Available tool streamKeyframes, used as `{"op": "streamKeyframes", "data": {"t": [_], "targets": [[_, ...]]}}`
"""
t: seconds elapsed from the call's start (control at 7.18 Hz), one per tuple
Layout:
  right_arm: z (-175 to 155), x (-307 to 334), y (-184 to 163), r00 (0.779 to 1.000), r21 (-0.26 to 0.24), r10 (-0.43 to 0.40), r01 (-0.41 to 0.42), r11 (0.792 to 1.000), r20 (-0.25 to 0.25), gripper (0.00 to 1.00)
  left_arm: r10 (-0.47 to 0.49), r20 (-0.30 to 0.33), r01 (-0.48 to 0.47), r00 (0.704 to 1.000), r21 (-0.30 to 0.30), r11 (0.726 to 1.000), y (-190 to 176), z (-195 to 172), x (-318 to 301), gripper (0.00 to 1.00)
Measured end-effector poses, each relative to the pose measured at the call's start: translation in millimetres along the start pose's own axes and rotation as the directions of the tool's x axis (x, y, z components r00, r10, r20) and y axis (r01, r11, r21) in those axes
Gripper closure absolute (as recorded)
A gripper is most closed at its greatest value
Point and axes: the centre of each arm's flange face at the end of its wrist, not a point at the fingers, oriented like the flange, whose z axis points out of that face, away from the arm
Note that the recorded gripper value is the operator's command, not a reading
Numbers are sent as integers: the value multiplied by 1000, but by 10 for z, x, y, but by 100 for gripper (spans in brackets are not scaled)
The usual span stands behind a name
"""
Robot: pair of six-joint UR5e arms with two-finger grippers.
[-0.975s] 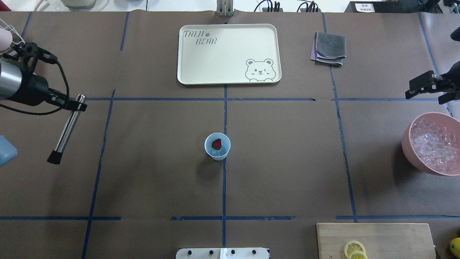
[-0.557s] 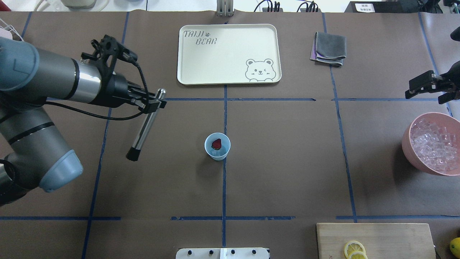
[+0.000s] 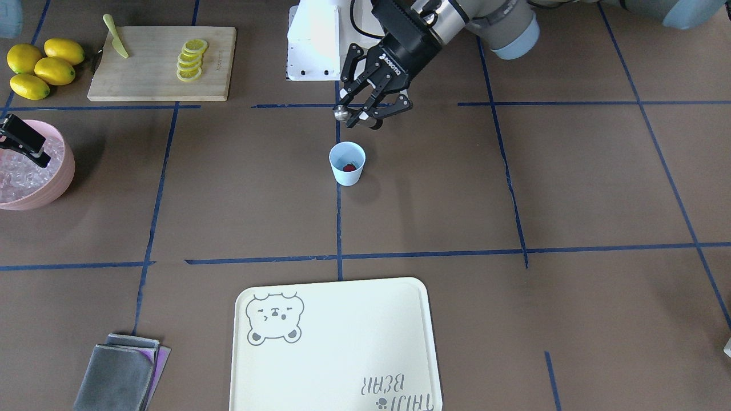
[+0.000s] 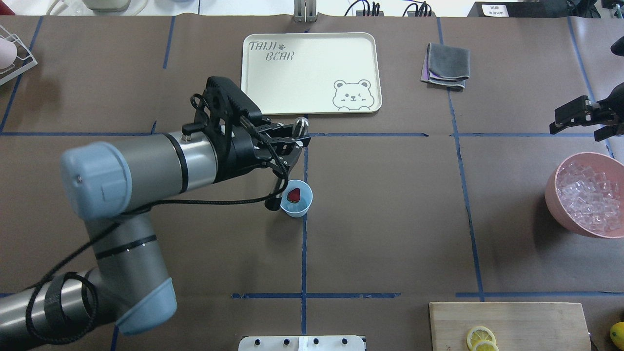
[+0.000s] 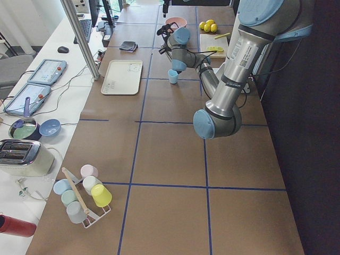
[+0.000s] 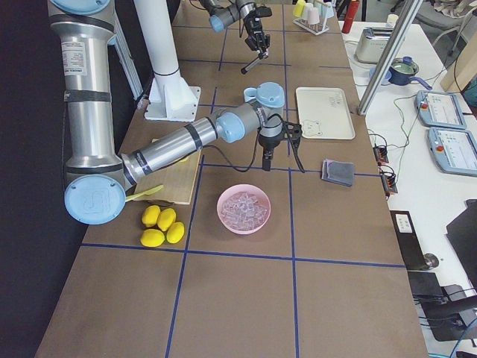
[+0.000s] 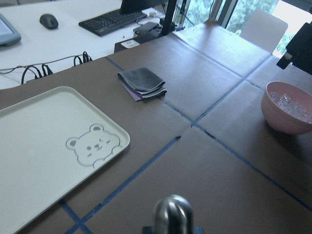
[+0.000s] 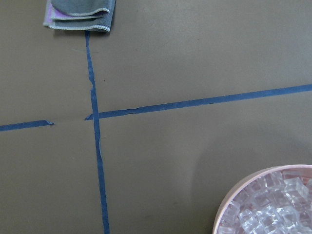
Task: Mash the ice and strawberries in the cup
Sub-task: 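Lower the muddler into the cup and press down on the contents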
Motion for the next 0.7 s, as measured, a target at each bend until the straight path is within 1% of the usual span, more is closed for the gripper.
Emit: {"op": "streamKeyframes", "data": {"t": [0.14,0.28,0.42,0.7], "targets": [[-1,0,2,1000,0,0,0,1000,0,0,53,26,-56,998,97,994,87,15,139,99],[-3,-3,5,1000,-2,0,0,1000,3,0,73,48,-80,996,156,985,187,54,161,99],[-1,-8,11,1000,-9,1,-1,1000,9,0,78,64,-88,995,192,977,298,116,127,99],[5,-14,15,1000,-19,3,-3,1000,18,0,74,61,-86,995,226,970,466,215,76,99]]}}
